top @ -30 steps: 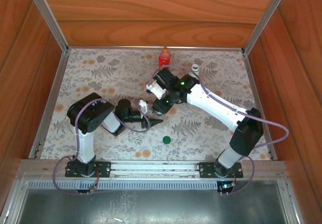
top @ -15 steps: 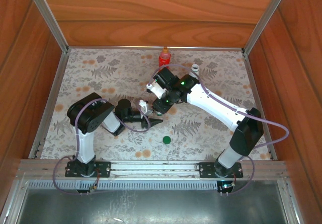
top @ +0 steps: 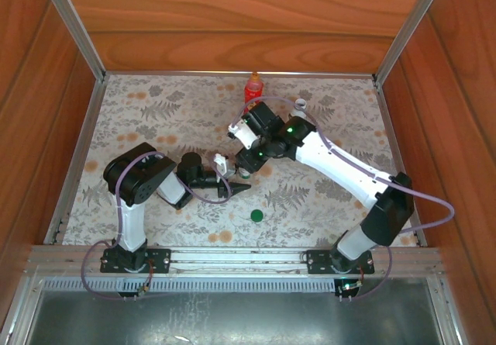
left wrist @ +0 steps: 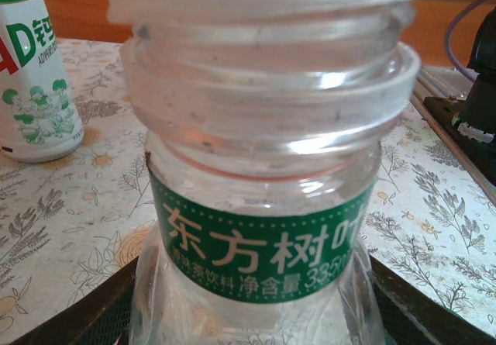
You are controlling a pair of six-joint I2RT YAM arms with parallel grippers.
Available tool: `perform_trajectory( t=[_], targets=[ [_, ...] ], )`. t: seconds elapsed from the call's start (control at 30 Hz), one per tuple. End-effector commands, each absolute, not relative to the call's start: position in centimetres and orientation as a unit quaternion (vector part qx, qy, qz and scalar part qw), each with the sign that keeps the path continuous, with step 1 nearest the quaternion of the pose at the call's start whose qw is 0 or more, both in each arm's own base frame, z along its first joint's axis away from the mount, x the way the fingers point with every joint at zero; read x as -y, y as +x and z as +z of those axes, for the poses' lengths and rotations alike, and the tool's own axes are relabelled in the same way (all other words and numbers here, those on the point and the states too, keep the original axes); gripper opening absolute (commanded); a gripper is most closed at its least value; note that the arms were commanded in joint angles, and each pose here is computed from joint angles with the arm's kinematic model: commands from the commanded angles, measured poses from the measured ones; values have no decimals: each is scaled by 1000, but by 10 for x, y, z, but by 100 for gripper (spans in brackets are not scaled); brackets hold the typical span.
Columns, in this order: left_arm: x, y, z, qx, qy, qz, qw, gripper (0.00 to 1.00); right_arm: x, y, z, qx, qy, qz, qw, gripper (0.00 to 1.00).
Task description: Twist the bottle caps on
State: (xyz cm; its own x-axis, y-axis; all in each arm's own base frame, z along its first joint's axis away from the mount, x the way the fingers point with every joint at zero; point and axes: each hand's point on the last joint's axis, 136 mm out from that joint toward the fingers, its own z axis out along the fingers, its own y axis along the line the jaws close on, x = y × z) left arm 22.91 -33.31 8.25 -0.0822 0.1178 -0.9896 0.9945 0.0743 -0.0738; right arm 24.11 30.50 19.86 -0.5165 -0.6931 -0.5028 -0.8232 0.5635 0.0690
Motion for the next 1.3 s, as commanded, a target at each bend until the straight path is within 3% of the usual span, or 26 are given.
perform_trajectory(
  t=[0.0, 0.37, 0.6, 1.27],
  targets=[
    [332, 227, 76, -574, 490, -483, 443, 60, -301, 247, 205, -865, -414, 164, 230, 49],
    [332, 227, 75, -575, 489, -484, 442, 60, -305, 233, 188, -871, -420, 189, 173, 20],
    [332, 228, 75, -576, 488, -485, 441, 60, -306, 223, 182, -870, -425, 203, 146, 11],
    [333, 229, 76, -576, 487, -488, 440, 60, -292, 216, 170, -882, -411, 185, 133, 10]
  ],
)
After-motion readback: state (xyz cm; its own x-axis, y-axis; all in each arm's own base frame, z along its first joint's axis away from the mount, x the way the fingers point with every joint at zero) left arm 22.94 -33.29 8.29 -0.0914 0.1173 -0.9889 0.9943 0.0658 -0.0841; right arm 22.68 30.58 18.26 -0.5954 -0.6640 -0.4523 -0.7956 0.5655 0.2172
